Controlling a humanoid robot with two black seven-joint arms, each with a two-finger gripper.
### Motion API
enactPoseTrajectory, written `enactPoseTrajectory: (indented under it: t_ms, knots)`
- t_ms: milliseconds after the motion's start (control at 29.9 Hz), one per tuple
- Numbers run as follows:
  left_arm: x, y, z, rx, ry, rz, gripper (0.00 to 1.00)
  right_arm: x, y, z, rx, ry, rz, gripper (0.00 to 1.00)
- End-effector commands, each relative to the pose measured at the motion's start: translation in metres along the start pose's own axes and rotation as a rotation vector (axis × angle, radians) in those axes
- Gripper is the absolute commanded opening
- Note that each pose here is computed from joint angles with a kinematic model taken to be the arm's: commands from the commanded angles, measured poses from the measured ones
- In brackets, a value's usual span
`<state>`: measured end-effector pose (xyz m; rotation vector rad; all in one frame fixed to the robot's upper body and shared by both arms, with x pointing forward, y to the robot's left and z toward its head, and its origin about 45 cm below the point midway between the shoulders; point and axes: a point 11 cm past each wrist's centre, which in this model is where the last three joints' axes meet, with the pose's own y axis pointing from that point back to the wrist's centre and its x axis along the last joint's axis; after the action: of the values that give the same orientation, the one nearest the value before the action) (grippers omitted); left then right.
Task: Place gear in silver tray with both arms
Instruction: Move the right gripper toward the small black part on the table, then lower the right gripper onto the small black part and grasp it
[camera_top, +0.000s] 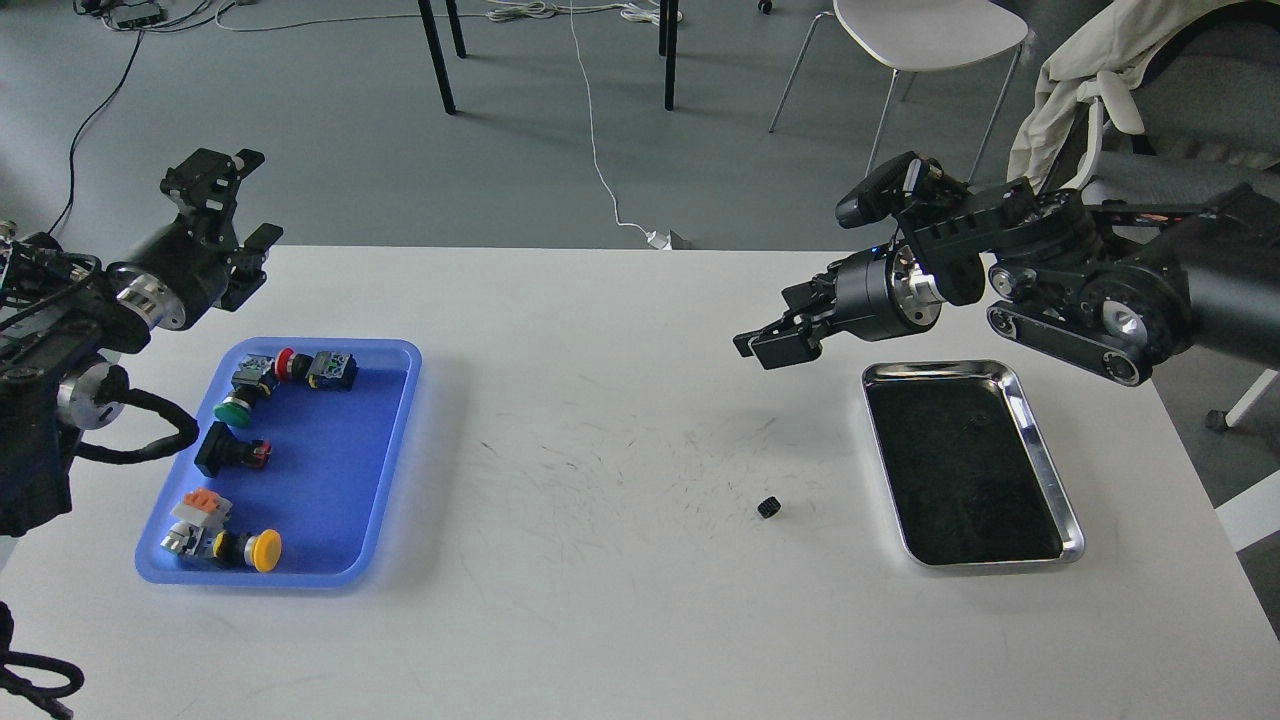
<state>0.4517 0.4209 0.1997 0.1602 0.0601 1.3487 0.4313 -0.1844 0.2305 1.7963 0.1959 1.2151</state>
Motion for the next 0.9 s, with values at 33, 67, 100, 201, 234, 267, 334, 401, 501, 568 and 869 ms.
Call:
enactPoseTrajectory:
  t_ms: [33,67,100,201,234,267,334,401,501,568,869]
  knots:
    - [-0.003,-0.002,0.000,-0.003,0.003,-0.004,0.92,0.006,0.001,-0.009,0.008,0.088,-0.039,0.92]
    - [-0.002,-0.001,0.001,-0.003,0.002,-0.001,0.92,0.008,0.002,-0.010,0.010,0.089,-0.048,0.92]
    - [-0.001,-0.001,0.001,-0.003,0.000,0.002,0.92,0.010,0.002,-0.014,0.019,0.088,-0.059,0.92]
    - [0.000,0.000,-0.001,0.002,-0.001,0.005,0.92,0.009,0.003,-0.022,0.034,0.077,-0.113,0.96]
    - [0.001,0.001,-0.001,0.002,-0.002,0.006,0.92,0.009,0.004,-0.021,0.031,0.075,-0.127,0.98]
    - [0.002,0.001,-0.001,0.002,-0.002,0.006,0.92,0.009,0.004,-0.022,0.032,0.071,-0.137,0.98]
    - [0.003,0.002,0.000,0.002,-0.005,0.010,0.92,0.008,0.004,-0.028,0.048,0.072,-0.152,0.98]
    - [0.004,0.002,0.000,0.000,-0.004,0.013,0.92,0.007,0.002,-0.035,0.068,0.080,-0.156,0.98]
    - [0.003,0.002,-0.001,0.003,-0.004,0.011,0.92,0.003,-0.002,-0.042,0.085,0.098,-0.175,0.98]
    - [0.004,0.003,-0.001,0.003,-0.003,0.013,0.92,0.002,-0.011,-0.050,0.103,0.118,-0.187,0.97]
    - [0.006,0.003,0.000,-0.003,0.005,0.021,0.92,-0.026,-0.026,-0.060,0.110,0.221,-0.315,0.96]
